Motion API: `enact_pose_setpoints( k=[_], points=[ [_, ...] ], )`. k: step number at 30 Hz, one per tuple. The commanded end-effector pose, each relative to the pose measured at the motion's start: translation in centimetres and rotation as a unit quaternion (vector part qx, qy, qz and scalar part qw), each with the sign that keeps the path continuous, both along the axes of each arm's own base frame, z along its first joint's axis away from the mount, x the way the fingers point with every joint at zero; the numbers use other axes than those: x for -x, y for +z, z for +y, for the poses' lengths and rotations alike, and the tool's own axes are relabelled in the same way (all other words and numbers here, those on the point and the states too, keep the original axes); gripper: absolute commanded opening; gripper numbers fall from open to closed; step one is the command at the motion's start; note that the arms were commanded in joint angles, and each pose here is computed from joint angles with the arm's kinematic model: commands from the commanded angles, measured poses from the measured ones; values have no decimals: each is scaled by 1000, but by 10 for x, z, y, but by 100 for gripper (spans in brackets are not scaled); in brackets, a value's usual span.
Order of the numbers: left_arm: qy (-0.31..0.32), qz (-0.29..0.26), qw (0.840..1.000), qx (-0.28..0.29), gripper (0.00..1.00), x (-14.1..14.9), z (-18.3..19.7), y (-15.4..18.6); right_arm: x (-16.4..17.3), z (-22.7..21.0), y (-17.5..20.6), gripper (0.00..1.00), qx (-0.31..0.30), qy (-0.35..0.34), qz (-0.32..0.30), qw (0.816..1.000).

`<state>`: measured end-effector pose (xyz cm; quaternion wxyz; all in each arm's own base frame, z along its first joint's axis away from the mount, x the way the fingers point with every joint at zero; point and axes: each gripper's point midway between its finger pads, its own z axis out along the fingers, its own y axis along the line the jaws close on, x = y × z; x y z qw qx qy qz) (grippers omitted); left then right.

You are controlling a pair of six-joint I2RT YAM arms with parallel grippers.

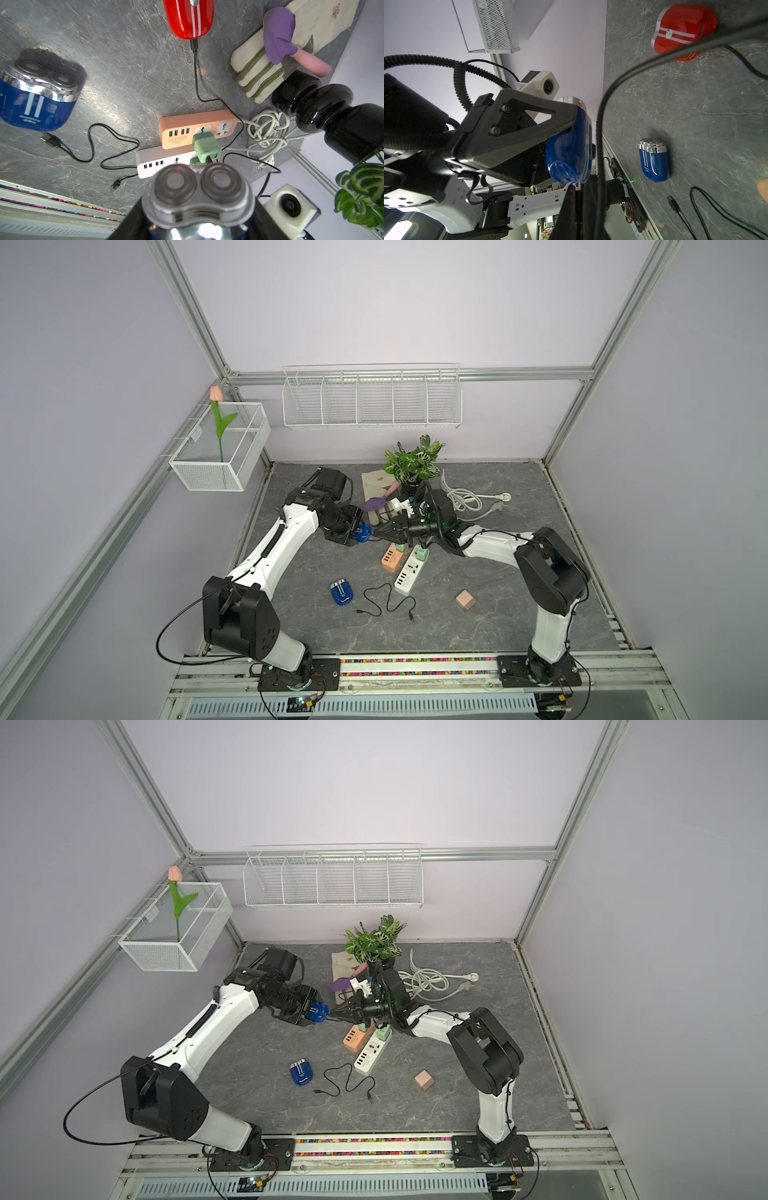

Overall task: Charge the electric shaver
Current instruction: Insert the charging cable into the electric shaver.

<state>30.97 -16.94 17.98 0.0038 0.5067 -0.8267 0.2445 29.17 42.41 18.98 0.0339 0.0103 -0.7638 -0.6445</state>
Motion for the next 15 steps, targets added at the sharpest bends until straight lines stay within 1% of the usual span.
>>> enact_pose_setpoints(
  k=[1, 9, 12, 15],
  points=[
    [5, -1, 1000, 16, 0, -2, -7, 7, 1, 7, 4, 7, -6, 3, -16, 1000],
    [5, 4, 1000, 8, 0, -1, -7, 3, 5, 6, 11, 7, -5, 6, -24, 1000],
    [6, 14, 1000, 2, 0, 1, -7, 1, 6, 7, 13, 7, -3, 7, -28, 1000],
    [7, 30, 999, -19, 0, 5, -3, -1, 7, 5, 14, 7, -1, 7, -29, 1000]
  ],
)
